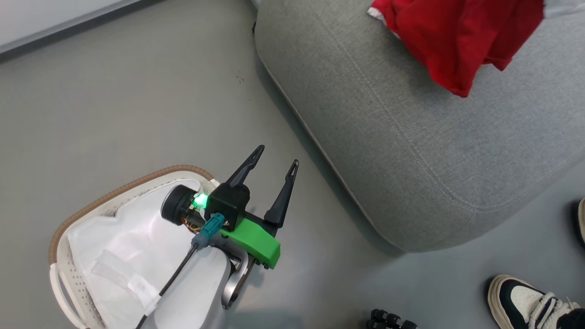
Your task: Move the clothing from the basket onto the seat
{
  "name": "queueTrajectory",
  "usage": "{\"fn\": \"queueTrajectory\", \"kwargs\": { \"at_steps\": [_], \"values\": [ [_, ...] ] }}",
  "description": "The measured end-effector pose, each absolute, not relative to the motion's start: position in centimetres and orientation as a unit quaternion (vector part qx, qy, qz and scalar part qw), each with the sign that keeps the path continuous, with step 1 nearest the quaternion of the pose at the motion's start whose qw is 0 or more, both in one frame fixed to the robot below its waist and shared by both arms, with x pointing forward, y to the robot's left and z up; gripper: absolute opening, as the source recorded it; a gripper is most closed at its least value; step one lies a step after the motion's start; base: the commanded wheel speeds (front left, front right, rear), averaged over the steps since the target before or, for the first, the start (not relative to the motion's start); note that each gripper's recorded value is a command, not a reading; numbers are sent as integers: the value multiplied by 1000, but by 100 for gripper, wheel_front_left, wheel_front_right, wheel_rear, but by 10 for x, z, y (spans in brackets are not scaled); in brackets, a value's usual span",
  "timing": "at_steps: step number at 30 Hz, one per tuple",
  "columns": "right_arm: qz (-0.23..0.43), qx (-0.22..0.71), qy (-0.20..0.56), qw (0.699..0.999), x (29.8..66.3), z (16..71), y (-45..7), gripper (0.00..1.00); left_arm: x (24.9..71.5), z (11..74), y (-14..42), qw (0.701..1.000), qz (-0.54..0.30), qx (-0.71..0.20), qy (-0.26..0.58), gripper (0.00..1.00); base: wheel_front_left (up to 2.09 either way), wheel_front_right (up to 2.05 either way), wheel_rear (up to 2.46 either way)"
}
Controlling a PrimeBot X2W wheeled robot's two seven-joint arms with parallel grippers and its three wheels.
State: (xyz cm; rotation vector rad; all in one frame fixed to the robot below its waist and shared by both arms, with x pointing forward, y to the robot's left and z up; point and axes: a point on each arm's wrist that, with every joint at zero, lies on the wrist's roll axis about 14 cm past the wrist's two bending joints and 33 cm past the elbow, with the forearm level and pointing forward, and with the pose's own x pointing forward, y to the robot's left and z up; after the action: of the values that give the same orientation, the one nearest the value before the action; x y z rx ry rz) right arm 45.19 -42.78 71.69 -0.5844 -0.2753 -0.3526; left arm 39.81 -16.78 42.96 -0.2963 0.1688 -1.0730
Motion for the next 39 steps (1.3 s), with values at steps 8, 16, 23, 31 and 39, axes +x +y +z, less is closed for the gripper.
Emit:
{"fn": "queueTrajectory", "kwargs": {
  "at_steps": [8,16,23,31,39],
  "values": [
    [-240,-290,-92,922,472,698,-478,0,425,405,-144,864,-476,-136,91,100,0,0,0],
    [-261,-239,7,935,490,594,-493,48,443,382,-122,879,-448,-132,102,100,0,0,0],
    [-271,-181,81,942,474,502,-482,100,449,369,-104,889,-425,-131,114,100,0,0,0],
    [-254,-144,101,951,431,463,-446,100,448,387,-97,896,-415,-123,99,100,0,0,0],
    [-183,-97,82,975,421,453,-377,100,449,411,-72,915,-379,-112,76,100,0,0,0]
  ]
}}
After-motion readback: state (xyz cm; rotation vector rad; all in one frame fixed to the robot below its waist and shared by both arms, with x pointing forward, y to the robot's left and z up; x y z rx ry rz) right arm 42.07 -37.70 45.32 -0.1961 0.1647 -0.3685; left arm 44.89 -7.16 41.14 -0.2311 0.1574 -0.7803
